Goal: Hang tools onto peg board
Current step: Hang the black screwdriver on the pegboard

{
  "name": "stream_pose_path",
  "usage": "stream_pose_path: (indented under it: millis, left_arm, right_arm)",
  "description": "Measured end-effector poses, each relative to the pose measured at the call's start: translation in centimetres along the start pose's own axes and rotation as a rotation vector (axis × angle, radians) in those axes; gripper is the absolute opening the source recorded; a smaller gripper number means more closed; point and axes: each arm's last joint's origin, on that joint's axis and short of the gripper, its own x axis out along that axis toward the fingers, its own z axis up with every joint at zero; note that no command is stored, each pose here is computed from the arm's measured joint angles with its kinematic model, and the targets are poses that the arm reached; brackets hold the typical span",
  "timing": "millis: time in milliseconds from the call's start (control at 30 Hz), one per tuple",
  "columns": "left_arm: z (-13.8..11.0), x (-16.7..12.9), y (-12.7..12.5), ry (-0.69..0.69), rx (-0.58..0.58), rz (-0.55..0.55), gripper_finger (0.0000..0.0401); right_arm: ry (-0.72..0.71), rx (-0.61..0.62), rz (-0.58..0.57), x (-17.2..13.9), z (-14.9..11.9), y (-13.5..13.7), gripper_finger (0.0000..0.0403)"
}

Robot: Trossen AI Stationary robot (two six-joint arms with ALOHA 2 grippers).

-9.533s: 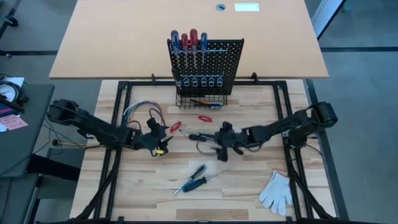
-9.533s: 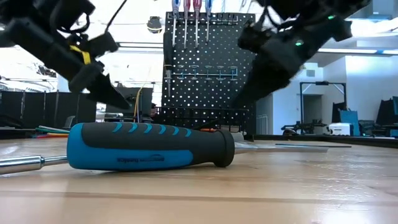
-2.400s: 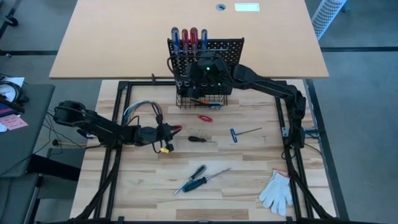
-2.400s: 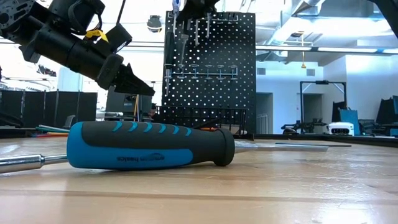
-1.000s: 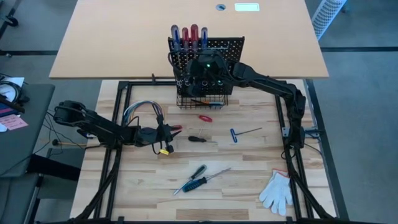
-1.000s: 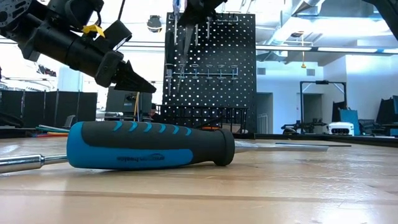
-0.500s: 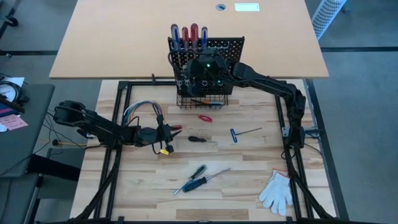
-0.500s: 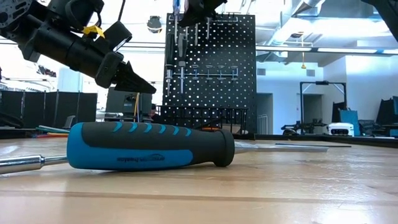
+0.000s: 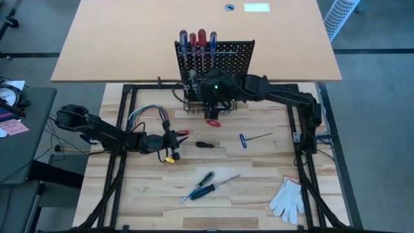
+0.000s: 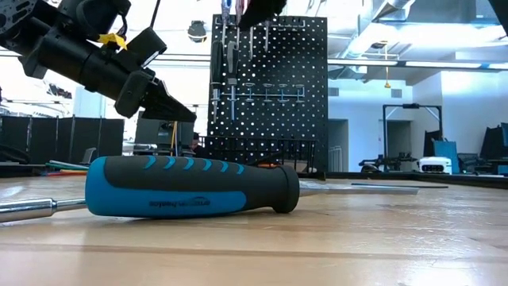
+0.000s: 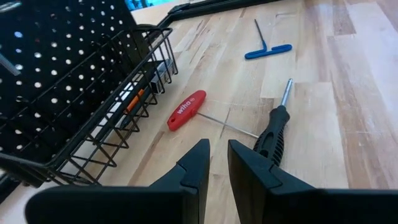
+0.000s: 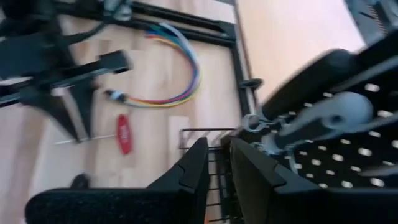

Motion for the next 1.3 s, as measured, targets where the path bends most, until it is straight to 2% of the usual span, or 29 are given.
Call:
stream_pose_path:
  millis: [267,467,667,833,933,1067,1167,1233,1300]
  left_arm:
    - [0.5,-0.9,-0.2,-0.007,0.017,0.022,0.0054]
    - [0.7,-1.5,-0.1,-0.005,0.004,0.014,0.0054]
    - [0.6,-1.5,0.0,0.003,-0.003,0.015,0.0054]
    - [0.7,-1.5,0.0,-0.003,-0.009,0.017,0.0054]
    - [0.7,-1.5,0.0,-0.003,-0.012,0.017,0.0054]
    - [0.8,-1.5,0.0,-0.008,-0.018,0.018,0.0054]
    - [0.8,-1.5,0.0,-0.008,-0.018,0.018,0.0054]
    - [0.7,-1.5,0.1,-0.007,-0.017,0.019,0.0054]
    - [0.7,-1.5,0.1,-0.005,-0.018,0.019,0.0054]
  right_arm:
    - [0.110,-0.036,0.038,-0.5,-0.9,2.2,0.0067]
    - [0.185,0.001,0.066,0.9,-5.3,4.9,0.0067]
    - [0.034,0.115,0.079,1.5,-11.4,9.6,0.0067]
    - [-0.176,0.257,0.128,3.9,-16.4,14.7,0.0067]
    - [-0.272,0.274,0.160,5.5,-18.5,17.3,0.0067]
    - [-0.330,0.202,0.177,7.5,-19.6,19.7,0.0067]
    - [-0.361,0.226,0.180,8.8,-19.0,20.4,0.0069]
    - [-0.343,0.246,0.178,9.7,-18.4,20.3,0.0078]
    - [-0.276,0.215,0.165,10.6,-18.1,19.9,0.0099]
